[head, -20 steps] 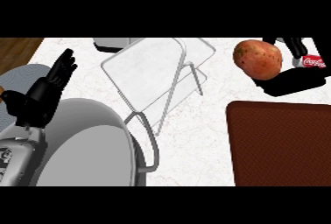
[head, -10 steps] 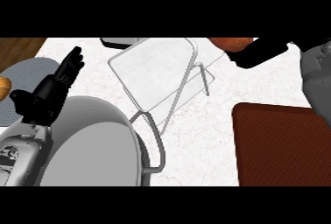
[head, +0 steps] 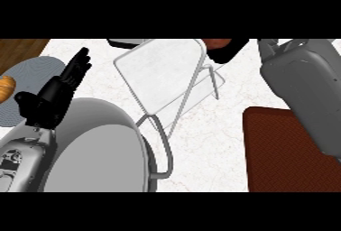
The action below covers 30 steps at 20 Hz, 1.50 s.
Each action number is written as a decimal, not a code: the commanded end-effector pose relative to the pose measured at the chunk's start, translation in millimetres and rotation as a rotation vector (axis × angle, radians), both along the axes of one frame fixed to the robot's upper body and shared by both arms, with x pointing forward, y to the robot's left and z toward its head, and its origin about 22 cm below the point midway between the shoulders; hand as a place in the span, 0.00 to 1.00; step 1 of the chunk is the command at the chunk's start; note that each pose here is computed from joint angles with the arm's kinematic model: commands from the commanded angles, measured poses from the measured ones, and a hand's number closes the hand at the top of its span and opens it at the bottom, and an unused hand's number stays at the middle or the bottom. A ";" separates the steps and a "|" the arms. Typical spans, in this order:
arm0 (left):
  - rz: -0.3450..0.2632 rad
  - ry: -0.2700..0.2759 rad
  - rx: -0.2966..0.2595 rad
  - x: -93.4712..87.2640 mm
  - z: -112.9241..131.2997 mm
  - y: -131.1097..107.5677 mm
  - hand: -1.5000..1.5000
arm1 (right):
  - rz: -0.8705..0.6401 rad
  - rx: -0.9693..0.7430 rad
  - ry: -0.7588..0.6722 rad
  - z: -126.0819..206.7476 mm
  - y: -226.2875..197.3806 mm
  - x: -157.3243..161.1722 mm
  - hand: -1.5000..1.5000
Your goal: Pick the sweet potato from the tray and place it in the tiered shelf
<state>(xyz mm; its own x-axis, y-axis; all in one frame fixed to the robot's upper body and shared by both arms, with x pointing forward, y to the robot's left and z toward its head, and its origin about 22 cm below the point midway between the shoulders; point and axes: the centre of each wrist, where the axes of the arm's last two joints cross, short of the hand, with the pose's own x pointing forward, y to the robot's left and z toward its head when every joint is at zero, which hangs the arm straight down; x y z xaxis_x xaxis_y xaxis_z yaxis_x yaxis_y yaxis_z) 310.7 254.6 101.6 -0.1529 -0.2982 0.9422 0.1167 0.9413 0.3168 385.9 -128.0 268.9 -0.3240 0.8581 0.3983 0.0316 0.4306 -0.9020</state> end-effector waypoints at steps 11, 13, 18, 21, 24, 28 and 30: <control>-0.011 0.299 -0.025 -23.6 -70.6 -8.0 0.50 | 0.163 0.655 0.511 -54.9 53.3 27.1 0.00; -0.004 0.313 -0.033 -26.5 -75.2 -8.6 0.50 | 0.157 0.746 0.497 -52.0 45.9 34.2 0.00; 0.007 0.335 -0.042 -36.8 -81.5 -5.1 0.50 | 0.108 0.920 0.336 -33.3 40.1 40.7 0.00; 0.026 0.327 -0.019 -36.3 -83.2 -1.8 0.50 | 0.026 1.023 0.213 -26.8 24.4 45.9 0.00; 0.060 0.336 -0.022 -39.1 -82.4 10.7 0.50 | -0.073 1.084 0.114 -24.2 -18.5 55.7 0.00; 0.060 0.340 -0.023 -49.1 -87.1 10.0 0.50 | -0.251 1.113 0.046 -18.4 -70.7 63.4 0.00; 0.073 0.337 -0.031 -47.8 -80.9 15.8 0.50 | -0.309 1.110 0.041 -23.7 -106.5 64.7 0.00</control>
